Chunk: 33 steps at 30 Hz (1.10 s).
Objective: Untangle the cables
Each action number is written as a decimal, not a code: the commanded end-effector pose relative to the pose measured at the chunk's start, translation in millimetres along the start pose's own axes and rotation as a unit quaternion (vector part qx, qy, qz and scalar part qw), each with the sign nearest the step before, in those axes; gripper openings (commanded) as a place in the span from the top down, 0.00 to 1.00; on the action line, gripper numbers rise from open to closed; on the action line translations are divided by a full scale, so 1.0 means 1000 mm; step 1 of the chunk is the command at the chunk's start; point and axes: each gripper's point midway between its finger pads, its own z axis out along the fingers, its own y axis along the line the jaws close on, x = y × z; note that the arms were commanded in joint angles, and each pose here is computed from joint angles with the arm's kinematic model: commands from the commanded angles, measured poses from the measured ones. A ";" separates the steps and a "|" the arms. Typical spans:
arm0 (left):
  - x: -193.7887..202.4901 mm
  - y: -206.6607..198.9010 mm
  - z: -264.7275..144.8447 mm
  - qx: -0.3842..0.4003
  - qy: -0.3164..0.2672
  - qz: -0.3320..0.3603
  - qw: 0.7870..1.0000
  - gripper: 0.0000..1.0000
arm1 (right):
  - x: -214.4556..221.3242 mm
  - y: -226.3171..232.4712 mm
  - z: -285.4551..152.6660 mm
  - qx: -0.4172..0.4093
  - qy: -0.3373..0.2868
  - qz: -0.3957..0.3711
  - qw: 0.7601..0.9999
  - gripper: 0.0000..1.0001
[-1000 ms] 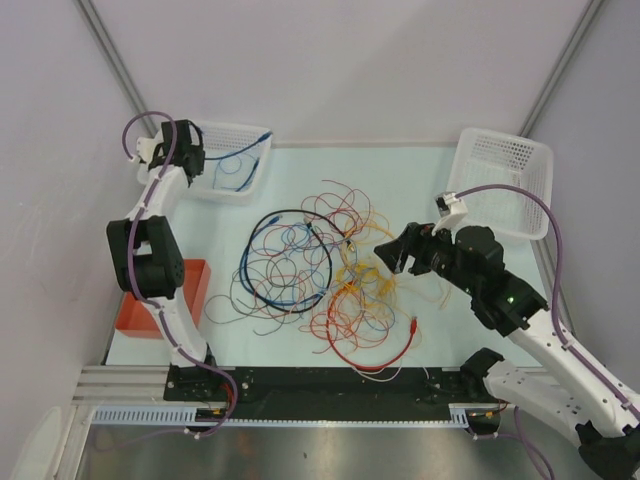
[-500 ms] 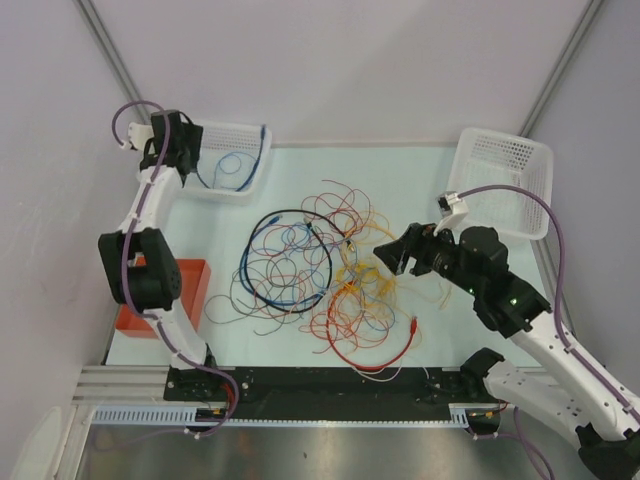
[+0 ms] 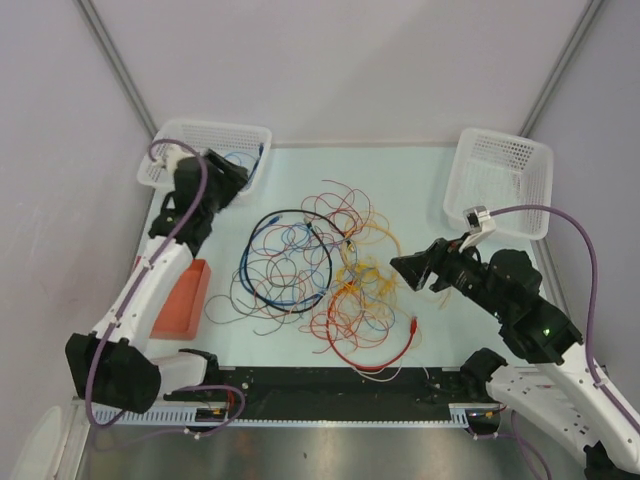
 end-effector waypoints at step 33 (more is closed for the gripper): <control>0.302 0.127 -0.116 0.016 0.317 0.348 0.882 0.00 | 0.029 -0.008 0.011 0.036 0.031 0.001 0.999 0.21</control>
